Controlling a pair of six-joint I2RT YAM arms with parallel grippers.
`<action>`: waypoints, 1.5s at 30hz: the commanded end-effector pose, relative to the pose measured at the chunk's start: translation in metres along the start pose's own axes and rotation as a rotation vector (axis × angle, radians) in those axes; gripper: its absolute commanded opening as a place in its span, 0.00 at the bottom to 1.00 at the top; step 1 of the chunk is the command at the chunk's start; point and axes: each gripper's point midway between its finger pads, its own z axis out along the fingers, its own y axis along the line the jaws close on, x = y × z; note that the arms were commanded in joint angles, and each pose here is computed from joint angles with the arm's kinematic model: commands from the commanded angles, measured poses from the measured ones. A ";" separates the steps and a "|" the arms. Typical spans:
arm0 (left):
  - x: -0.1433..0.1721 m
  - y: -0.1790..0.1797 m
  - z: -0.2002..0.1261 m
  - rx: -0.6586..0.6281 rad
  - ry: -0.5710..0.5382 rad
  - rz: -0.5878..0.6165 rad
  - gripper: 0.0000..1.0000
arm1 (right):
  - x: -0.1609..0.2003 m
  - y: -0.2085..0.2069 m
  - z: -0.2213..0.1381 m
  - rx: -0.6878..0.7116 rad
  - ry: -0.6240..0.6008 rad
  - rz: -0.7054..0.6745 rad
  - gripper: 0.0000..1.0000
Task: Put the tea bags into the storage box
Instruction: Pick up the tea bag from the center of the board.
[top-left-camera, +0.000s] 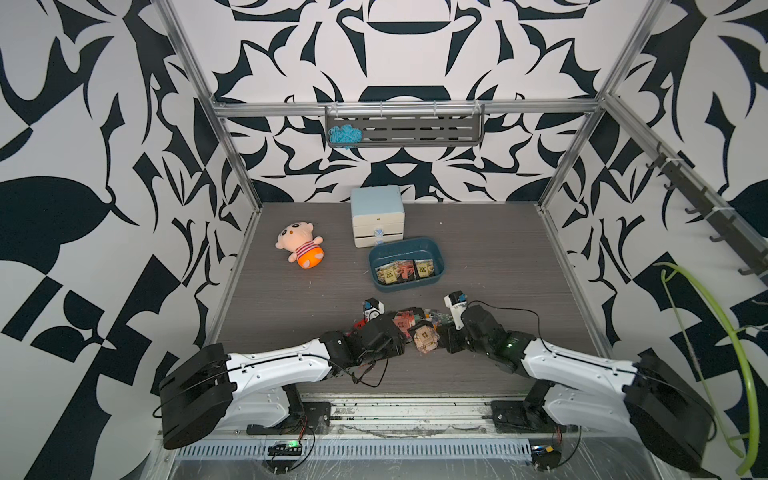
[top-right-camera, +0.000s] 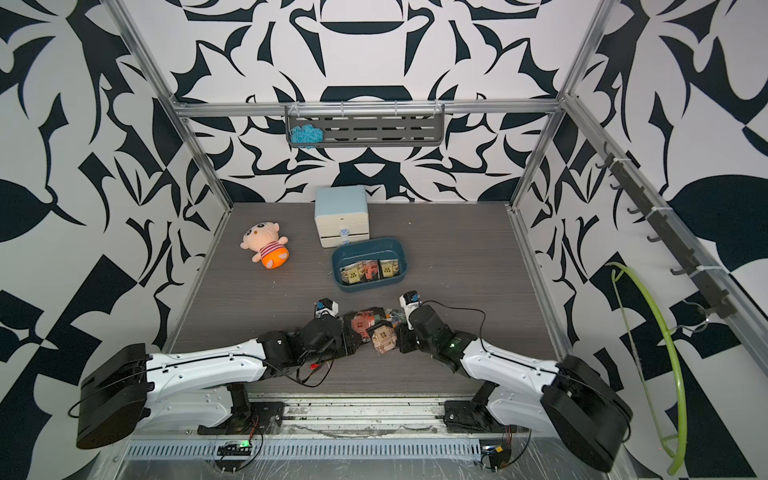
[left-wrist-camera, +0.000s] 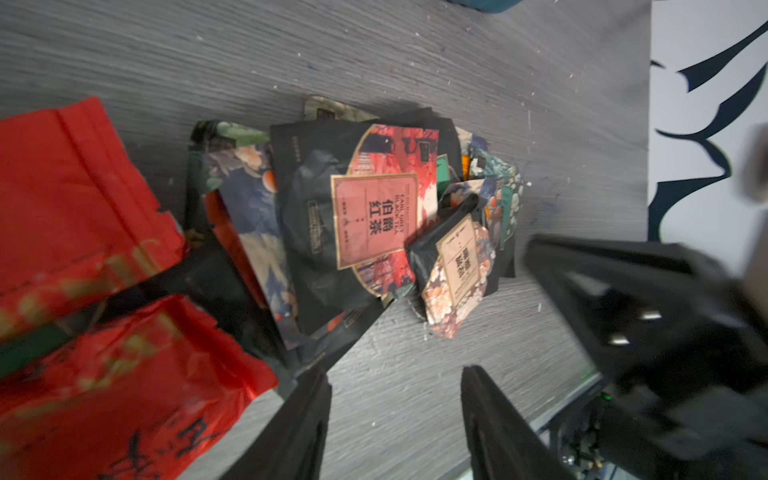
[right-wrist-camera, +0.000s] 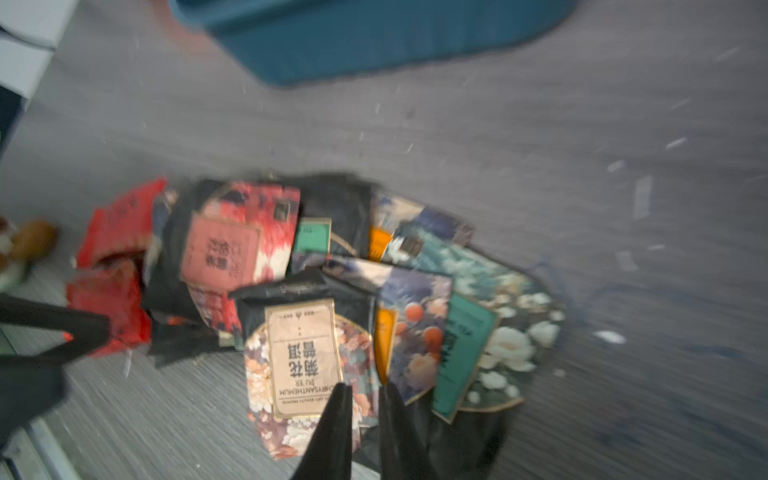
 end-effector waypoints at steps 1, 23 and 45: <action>0.000 -0.010 0.004 0.050 -0.011 -0.029 0.53 | -0.012 0.025 0.008 -0.073 0.014 -0.041 0.11; 0.017 -0.019 0.054 0.000 0.057 0.006 0.43 | -0.009 0.002 0.012 0.046 0.011 -0.037 0.06; 0.021 -0.032 0.070 0.028 0.061 -0.004 0.26 | -0.002 0.003 0.019 0.074 0.058 -0.056 0.05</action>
